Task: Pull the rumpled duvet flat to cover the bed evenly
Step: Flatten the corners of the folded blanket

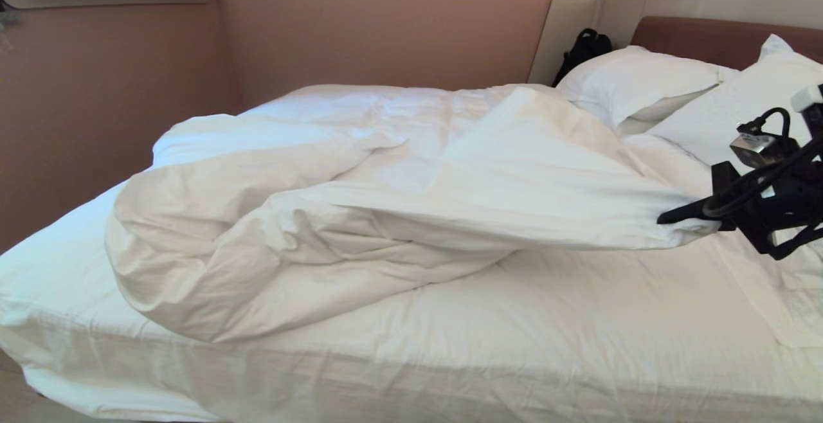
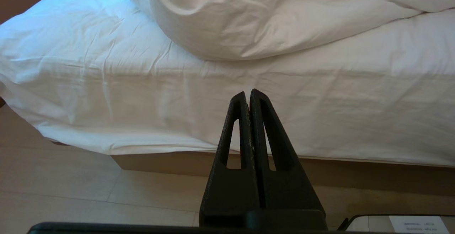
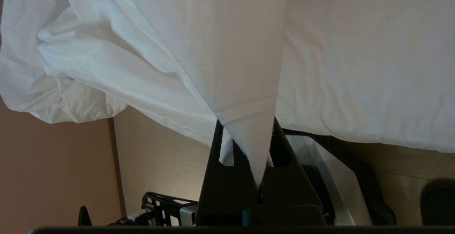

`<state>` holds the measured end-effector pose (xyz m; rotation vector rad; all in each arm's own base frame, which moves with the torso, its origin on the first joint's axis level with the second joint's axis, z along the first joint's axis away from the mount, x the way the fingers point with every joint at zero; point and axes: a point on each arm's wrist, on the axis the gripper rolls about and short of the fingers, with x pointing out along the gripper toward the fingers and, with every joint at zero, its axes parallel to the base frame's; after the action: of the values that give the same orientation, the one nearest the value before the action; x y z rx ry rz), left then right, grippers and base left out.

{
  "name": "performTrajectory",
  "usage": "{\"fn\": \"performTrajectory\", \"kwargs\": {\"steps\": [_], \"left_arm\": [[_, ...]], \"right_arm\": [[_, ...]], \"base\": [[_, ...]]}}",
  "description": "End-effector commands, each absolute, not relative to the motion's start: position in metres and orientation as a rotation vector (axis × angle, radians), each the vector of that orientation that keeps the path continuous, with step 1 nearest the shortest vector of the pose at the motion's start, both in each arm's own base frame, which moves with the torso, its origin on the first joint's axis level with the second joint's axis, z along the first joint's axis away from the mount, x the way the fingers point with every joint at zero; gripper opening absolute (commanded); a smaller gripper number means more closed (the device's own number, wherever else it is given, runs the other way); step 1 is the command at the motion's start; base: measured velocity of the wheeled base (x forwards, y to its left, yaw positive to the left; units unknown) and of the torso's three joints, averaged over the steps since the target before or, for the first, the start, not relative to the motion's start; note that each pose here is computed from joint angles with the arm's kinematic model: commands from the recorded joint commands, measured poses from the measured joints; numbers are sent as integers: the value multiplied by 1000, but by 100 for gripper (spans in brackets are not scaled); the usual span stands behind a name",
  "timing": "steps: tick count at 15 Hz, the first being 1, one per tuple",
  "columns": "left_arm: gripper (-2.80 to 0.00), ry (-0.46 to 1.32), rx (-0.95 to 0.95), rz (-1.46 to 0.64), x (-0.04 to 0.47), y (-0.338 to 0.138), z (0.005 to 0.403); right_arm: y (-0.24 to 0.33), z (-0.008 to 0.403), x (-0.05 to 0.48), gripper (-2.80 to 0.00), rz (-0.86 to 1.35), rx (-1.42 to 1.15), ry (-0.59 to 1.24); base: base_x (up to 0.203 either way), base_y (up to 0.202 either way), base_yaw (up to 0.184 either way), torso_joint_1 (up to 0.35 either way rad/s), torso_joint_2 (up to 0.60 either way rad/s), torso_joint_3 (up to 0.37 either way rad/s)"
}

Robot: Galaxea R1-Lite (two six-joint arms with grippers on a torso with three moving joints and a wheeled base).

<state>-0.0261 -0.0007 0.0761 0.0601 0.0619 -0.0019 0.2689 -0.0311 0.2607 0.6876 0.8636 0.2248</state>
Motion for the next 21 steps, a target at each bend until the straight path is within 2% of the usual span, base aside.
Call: {"fn": "performTrajectory", "kwargs": {"steps": [1,10,21], "left_arm": [[-280,64,60,-2,-26,-1,76],[-280,64,61,-2,-26,-1,76],[-280,64,60,-2,-26,-1,76]], "right_arm": [[-33,271,247,-280,219,678,822],[-40,257,218,-280,86,645,833],[-45,261,199,-280,-4,597,788]], "base": [[0,0,0,0,0,0],[0,0,0,0,0,0],[0,0,0,0,0,0]]}}
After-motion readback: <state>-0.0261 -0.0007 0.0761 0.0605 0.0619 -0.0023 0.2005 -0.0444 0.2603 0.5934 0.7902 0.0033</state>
